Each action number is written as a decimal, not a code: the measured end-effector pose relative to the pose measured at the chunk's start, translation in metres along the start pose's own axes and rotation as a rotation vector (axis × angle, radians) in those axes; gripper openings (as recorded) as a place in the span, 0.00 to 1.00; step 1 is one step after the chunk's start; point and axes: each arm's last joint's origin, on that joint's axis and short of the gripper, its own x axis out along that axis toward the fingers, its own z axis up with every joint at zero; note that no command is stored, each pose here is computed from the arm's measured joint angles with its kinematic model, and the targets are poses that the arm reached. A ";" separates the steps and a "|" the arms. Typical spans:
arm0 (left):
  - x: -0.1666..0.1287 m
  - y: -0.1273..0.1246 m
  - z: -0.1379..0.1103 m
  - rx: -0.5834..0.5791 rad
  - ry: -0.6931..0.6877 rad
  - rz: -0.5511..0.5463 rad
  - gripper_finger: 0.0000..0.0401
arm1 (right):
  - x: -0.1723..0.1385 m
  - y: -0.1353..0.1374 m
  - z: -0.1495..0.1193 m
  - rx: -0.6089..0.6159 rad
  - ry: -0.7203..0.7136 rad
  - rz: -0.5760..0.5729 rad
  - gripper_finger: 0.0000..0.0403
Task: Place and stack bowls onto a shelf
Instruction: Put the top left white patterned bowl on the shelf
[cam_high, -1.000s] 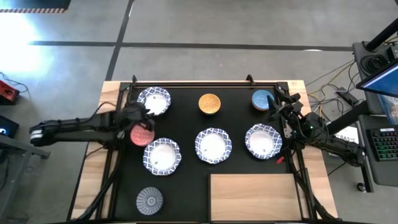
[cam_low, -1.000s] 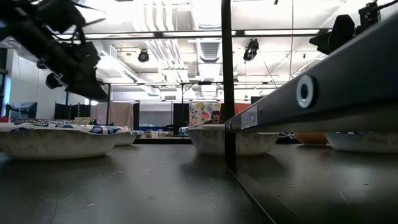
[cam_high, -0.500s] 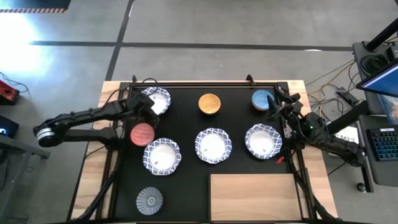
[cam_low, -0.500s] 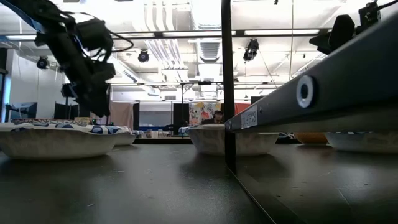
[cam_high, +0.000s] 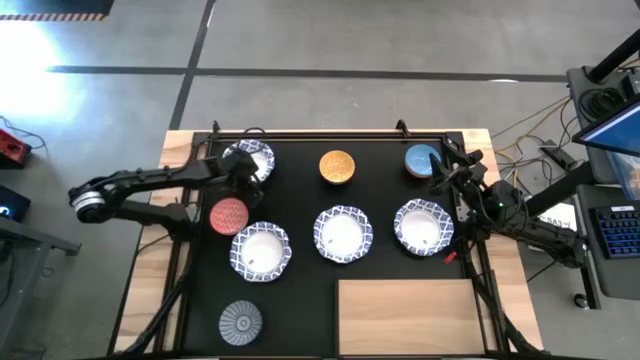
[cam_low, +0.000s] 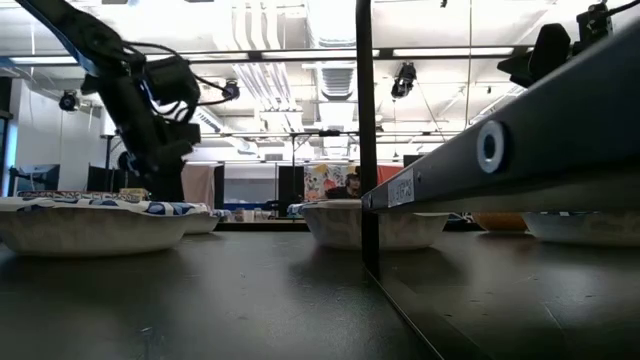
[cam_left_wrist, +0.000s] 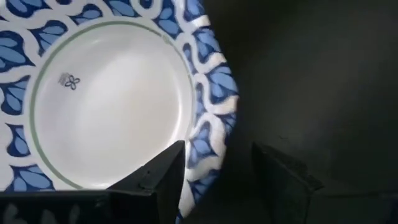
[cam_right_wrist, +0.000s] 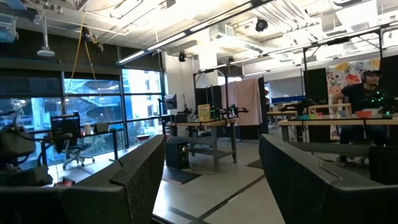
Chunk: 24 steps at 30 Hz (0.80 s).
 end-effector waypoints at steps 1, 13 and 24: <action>0.003 0.000 0.000 0.004 0.007 0.009 0.41 | 0.000 0.000 0.000 0.000 0.000 0.000 0.62; 0.024 -0.002 -0.002 0.038 0.077 0.044 0.28 | 0.000 0.000 0.000 0.000 0.000 0.000 0.62; 0.020 -0.002 0.000 0.031 0.057 0.043 0.01 | 0.000 0.000 0.000 0.000 0.000 0.000 0.62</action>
